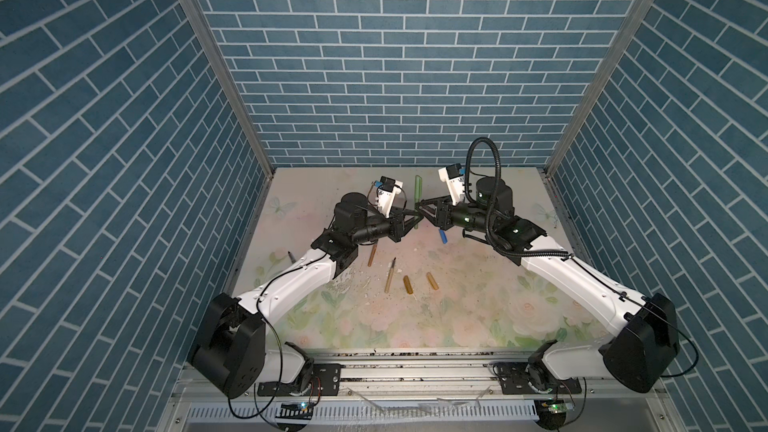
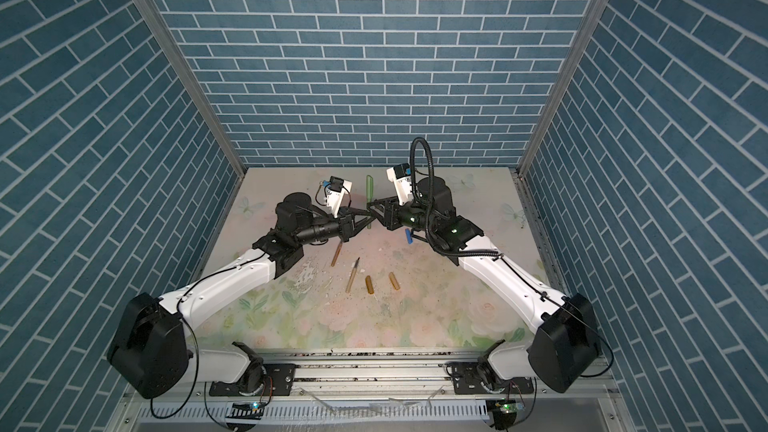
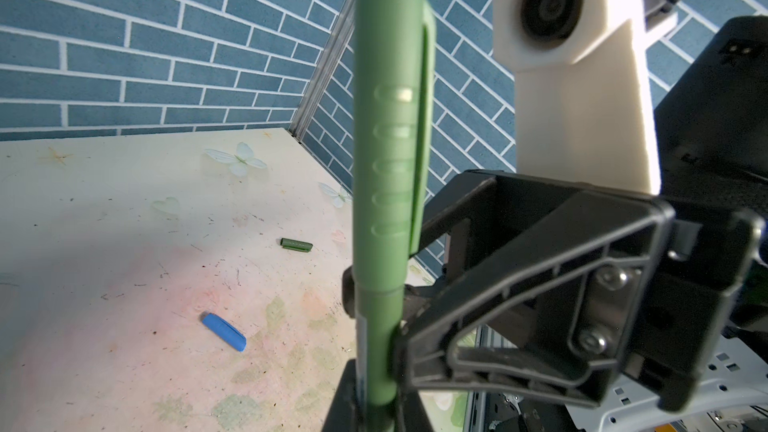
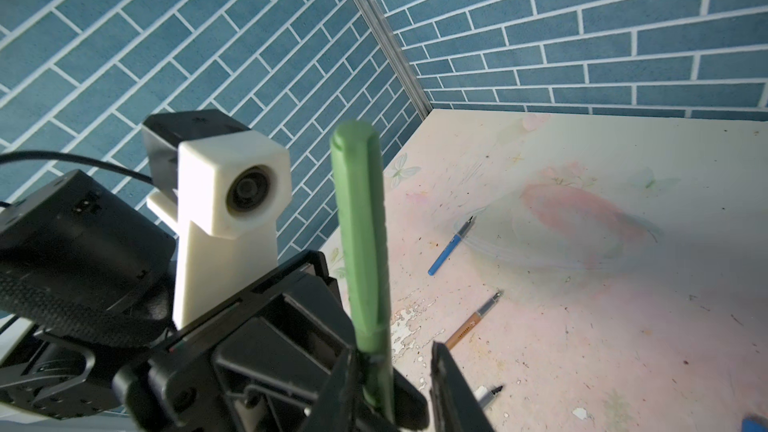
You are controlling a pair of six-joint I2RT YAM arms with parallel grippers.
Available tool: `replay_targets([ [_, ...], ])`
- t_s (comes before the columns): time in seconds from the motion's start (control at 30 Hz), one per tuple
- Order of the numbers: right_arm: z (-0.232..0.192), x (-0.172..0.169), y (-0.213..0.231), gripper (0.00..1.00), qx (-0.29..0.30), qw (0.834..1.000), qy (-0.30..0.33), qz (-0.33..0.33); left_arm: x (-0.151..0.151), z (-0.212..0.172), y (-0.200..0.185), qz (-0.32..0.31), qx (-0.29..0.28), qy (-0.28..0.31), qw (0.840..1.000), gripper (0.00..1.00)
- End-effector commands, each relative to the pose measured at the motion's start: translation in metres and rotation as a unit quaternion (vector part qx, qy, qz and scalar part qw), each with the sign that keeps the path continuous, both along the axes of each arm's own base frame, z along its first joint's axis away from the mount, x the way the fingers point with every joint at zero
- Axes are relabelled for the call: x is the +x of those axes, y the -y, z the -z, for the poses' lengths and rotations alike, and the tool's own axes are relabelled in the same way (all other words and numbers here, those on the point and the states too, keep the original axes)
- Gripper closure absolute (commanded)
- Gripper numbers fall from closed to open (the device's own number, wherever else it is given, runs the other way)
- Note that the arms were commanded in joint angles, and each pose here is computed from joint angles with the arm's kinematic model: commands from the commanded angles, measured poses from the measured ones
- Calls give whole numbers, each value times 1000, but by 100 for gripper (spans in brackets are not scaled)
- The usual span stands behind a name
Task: Insert the pens into the pen caps
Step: 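Push the green cap down over the pen with the right gripper, then open the left gripper and withdraw it while the right gripper lifts the capped pen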
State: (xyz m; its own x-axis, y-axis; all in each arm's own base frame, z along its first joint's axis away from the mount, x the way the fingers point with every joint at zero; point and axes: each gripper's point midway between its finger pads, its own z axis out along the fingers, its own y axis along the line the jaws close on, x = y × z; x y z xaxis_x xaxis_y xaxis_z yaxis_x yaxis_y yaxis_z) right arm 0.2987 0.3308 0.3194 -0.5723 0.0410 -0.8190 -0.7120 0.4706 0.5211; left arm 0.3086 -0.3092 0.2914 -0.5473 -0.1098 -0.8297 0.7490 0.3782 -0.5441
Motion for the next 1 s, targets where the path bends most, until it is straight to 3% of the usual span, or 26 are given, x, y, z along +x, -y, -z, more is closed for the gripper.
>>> replay_targets([
  [0.0,-23,-1,-6,73,30,999,18,-9,-10,-20,2,21,-16,29,999,100],
  [0.23,-17,0,-17,99,35,999,5,-28,-11,-21,2,23,-18,30,999,100],
  [0.37,-24,1,-16,100,40,999,13,-23,-11,-21,1,21,-15,31,999,81],
  [0.4,-27,2,-15,100,41,999,16,-18,-9,-19,0,15,-9,29,999,72],
  [0.43,-27,4,-14,100,39,999,18,-12,-8,-19,0,12,-5,29,999,55],
  [0.57,-35,15,-9,100,30,999,37,17,-6,-22,-9,-16,0,39,999,18],
  [0.6,-40,17,-8,100,22,999,46,16,-8,-27,-13,-21,-4,47,999,2],
  [0.73,-61,39,4,100,-23,996,76,51,-10,-44,-31,-57,-8,84,995,0],
  [0.8,-57,59,10,100,-31,996,55,70,-6,-50,-47,-102,0,97,990,0],
  [0.87,-31,78,11,100,-54,994,19,88,3,-52,-68,-166,10,99,981,0],
  [0.97,30,97,2,100,-96,990,-54,92,15,-55,-111,-284,29,95,954,0],
])
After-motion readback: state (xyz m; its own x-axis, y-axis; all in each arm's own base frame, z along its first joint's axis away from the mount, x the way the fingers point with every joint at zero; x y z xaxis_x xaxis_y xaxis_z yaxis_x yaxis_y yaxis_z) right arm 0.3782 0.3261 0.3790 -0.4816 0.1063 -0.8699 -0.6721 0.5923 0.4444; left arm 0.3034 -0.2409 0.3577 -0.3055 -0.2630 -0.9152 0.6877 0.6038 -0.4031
